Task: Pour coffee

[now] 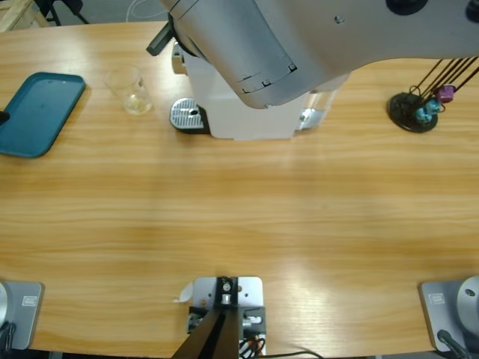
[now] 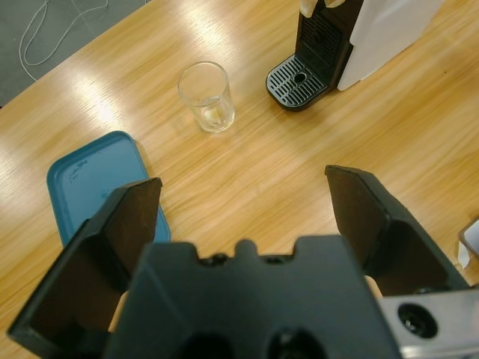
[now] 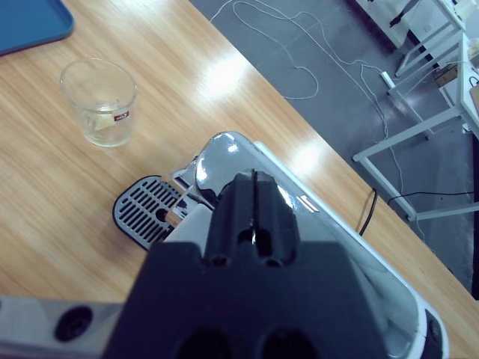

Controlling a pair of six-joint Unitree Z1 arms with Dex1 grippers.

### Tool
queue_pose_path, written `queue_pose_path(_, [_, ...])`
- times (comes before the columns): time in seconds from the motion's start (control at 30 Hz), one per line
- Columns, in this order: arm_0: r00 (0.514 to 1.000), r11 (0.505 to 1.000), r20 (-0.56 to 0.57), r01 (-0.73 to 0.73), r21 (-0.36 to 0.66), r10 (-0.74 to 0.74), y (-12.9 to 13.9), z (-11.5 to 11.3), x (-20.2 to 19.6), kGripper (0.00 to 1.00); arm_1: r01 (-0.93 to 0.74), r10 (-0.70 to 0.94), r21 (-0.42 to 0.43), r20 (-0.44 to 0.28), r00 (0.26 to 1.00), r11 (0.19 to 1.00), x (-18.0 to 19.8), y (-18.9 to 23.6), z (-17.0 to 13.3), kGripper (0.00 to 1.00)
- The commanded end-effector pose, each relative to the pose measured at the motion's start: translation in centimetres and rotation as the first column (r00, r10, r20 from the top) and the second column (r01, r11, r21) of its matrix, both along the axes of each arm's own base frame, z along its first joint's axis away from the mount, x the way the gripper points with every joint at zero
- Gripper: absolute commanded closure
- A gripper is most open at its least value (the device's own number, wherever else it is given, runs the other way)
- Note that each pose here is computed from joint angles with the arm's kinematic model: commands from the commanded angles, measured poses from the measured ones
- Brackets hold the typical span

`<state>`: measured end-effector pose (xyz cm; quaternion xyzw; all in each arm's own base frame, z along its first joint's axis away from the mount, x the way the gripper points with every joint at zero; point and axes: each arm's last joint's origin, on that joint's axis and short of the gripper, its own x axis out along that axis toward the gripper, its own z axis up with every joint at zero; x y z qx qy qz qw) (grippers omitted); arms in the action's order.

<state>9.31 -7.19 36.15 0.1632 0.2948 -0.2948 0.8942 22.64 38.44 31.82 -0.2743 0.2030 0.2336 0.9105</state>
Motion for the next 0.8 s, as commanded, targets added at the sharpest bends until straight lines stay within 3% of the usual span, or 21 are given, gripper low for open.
queue_pose_path(0.03, [1.000,0.999,-0.013,0.019,0.026,-0.019,0.0,-1.0,-0.2,0.050,-0.023,-0.006,-0.212,-0.136,0.991,0.977,0.3,0.7,-9.5,1.000])
queue_pose_path(0.13, [1.000,1.000,-0.012,0.020,0.024,-0.020,0.0,-1.0,-0.2,0.050,-0.001,-0.012,-0.152,-0.081,0.997,0.988,-0.1,-0.2,-6.1,1.000])
queue_pose_path(0.23, [1.000,1.000,-0.008,0.019,0.022,-0.019,0.1,-0.9,-0.2,0.049,-0.047,0.046,-0.024,-0.039,0.998,0.999,-1.1,-2.2,0.1,0.965])
queue_pose_path(0.27, [1.000,1.000,-0.008,0.019,0.022,-0.019,0.1,-0.9,-0.3,0.046,-0.079,0.080,0.015,-0.030,0.996,0.997,-1.7,-3.3,2.7,0.532])
queue_pose_path(0.3, [1.000,1.000,-0.005,0.019,0.020,-0.019,0.1,-0.8,-0.3,0.046,-0.090,0.091,0.035,-0.020,0.996,0.995,-2.2,-4.2,4.6,0.353])
queue_pose_path(0.37, [1.000,1.000,-0.001,0.019,0.016,-0.019,0.2,-0.7,-0.4,0.046,-0.105,0.107,0.075,-0.012,0.994,0.992,-3.3,-7.1,8.0,0.131])
queue_pose_path(0.53, [1.000,1.000,0.008,0.019,0.009,-0.019,0.3,-0.6,-0.5,0.041,-0.076,0.078,0.041,-0.049,0.996,0.996,-5.8,-12.9,11.0,0.073])
queue_pose_path(0.8, [1.000,1.000,0.011,0.019,0.007,-0.019,0.4,-0.5,-0.6,0.036,-0.019,0.027,0.054,-0.133,0.991,0.998,-9.3,-19.1,9.0,0.034])
